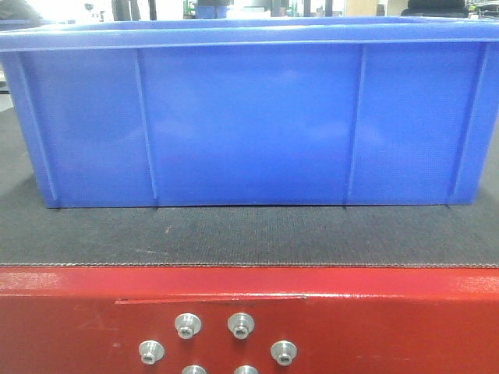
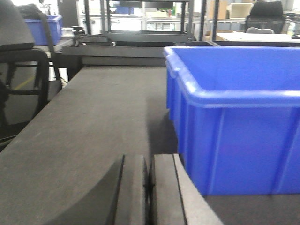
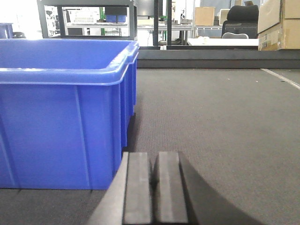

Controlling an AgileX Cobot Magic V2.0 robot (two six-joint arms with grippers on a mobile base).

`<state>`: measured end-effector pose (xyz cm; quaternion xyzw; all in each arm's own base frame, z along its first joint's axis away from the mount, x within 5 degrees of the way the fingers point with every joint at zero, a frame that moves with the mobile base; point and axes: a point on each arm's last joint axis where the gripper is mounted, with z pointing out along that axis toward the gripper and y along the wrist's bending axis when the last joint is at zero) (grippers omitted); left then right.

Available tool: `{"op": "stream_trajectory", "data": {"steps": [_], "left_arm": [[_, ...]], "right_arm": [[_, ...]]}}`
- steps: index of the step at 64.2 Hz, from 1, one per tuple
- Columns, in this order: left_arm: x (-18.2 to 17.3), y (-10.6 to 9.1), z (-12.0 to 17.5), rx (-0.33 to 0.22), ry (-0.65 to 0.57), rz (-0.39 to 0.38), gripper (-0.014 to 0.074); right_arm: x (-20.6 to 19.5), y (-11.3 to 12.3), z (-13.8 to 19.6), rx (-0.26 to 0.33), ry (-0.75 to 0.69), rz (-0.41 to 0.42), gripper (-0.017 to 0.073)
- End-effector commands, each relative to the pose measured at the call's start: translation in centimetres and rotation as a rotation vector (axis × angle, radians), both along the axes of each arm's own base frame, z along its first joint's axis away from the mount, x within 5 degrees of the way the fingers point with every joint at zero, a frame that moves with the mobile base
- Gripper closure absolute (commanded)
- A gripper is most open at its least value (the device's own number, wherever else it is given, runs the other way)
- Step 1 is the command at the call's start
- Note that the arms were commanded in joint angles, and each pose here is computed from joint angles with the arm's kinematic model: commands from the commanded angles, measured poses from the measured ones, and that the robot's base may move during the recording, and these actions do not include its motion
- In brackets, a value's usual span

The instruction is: Move blue bin to conveyor side

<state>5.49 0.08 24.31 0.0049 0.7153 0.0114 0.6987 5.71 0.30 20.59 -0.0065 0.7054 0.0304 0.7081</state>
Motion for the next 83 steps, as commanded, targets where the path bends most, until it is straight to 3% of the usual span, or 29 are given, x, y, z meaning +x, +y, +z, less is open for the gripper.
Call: {"op": "stream_trajectory", "data": {"steps": [1,13,16,83], "left_arm": [[-0.4,0.1,-1.1,-0.004,-0.031,0.019,0.0599],[0.1,0.2,-3.7,-0.036,-0.021,0.044,0.0599],[0.1,0.2,-3.1,-0.036,-0.103,0.043,0.0599],[0.1,0.2,-3.3,-0.037,-0.076,0.042,0.0599]], "right_arm": [[-0.1,0.0,0.3,0.003,-0.038,-0.004,0.0648],[-0.1,0.0,0.3,0.003,-0.038,-0.004,0.0648],[-0.1,0.0,0.3,0.003,-0.038,-0.004,0.0648],[-0.1,0.0,0.3,0.003,-0.038,-0.004,0.0648]]}}
